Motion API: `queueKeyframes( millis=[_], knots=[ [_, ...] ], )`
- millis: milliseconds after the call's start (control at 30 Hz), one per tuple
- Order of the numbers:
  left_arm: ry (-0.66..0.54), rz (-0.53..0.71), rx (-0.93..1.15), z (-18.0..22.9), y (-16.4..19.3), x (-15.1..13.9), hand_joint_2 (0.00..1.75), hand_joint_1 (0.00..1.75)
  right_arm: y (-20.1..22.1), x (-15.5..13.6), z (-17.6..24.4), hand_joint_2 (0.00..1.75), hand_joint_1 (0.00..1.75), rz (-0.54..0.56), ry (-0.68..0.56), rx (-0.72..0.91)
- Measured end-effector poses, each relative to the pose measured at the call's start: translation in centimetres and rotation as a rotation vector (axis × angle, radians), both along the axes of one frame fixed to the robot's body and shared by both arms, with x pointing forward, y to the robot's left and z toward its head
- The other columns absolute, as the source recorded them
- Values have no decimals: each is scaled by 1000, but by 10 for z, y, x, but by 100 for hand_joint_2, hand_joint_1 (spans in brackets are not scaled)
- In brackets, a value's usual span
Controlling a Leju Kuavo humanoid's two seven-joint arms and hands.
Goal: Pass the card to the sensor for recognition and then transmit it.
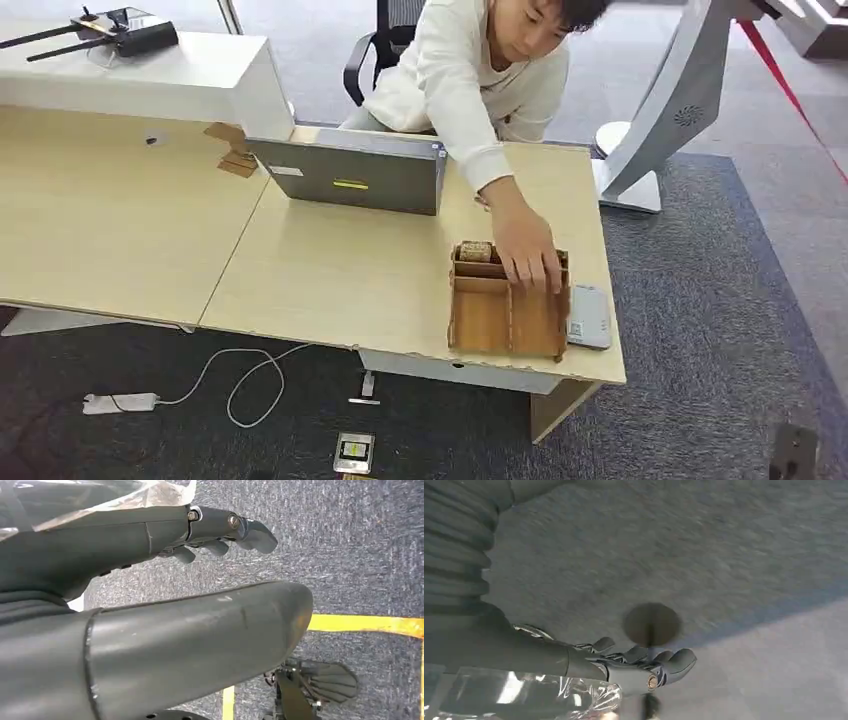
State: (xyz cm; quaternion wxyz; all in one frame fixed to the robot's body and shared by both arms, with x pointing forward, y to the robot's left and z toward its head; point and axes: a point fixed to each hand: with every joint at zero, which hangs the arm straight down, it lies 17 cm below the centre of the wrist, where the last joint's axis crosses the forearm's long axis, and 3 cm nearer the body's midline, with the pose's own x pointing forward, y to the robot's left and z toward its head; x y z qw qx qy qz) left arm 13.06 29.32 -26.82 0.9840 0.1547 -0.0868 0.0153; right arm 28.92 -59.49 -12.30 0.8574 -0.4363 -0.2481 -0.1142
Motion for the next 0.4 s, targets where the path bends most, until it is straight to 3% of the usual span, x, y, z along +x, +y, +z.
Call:
queueKeyframes(
  millis=[200, 400],
  knots=[
    [-1, -6, 2, 0, 0, 1, 0, 0, 25, -69, -52, 175, 0, -119, 116, 183],
    [1, -10, -6, 1, -2, 5, 0, 0, 65, -117, -91, 175, 0, -162, 242, 388]
  ],
)
